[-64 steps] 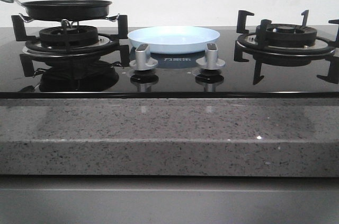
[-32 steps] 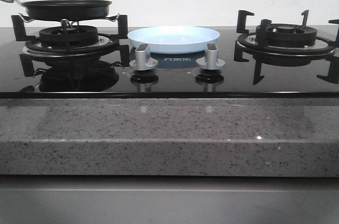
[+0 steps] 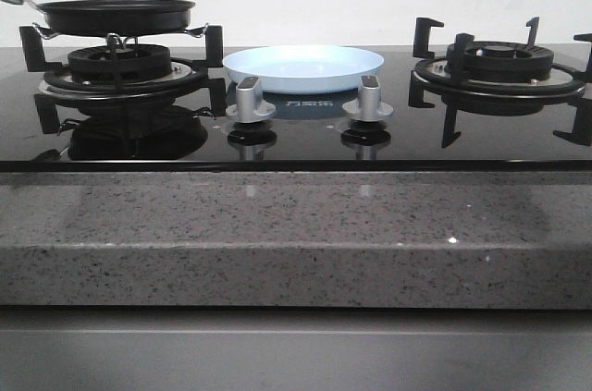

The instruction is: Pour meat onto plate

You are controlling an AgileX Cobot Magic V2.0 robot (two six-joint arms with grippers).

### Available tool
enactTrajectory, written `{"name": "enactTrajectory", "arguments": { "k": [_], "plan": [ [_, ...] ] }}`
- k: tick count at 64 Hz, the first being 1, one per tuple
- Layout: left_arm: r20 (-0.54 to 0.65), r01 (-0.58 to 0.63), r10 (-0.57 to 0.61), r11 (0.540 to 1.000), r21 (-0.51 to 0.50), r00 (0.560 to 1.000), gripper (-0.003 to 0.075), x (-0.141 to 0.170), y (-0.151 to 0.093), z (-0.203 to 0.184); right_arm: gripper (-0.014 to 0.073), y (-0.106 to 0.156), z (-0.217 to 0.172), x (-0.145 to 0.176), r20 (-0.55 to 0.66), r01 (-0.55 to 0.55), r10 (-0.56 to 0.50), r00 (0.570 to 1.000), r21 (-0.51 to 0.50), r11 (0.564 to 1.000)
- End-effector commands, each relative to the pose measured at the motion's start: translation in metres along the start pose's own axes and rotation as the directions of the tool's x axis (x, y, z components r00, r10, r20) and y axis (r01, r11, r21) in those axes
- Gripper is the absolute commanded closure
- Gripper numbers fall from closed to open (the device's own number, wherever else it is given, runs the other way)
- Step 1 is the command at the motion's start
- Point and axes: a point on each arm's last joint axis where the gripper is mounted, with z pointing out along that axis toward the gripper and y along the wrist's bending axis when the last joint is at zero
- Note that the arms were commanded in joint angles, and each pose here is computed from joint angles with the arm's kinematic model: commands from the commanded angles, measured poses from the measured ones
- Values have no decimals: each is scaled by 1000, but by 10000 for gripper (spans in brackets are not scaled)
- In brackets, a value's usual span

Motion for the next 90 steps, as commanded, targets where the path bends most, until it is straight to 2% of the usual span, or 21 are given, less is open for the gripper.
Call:
{"name": "enactTrajectory", "arguments": {
  "k": [1, 15, 36, 51, 69, 90],
  "plan": [
    [99, 7, -8, 1000, 5, 995, 230, -16, -1, -2, 57, 5, 10, -27, 60, 23, -21, 998, -34, 999],
    [99, 8, -9, 1000, 6, 995, 230, -16, -1, -2, 57, 18, 63, -59, -3, 46, -47, 999, -92, 995],
    [99, 8, -9, 1000, 6, 995, 230, -16, -1, -2, 57, 21, 148, -99, -178, 38, -58, 982, -116, 992],
    [99, 8, -9, 1000, 6, 995, 230, -16, -1, -2, 57, 23, 203, -122, -219, 38, -65, 974, -127, 991],
    [95, 8, -9, 1000, 6, 995, 230, -14, -1, -1, 57, 23, 257, -141, -247, 41, -76, 966, -143, 989],
    [95, 8, -9, 1000, 6, 995, 230, -14, -1, -1, 57, 23, 312, -142, -293, 43, -89, 952, -159, 986]
  ]
}}
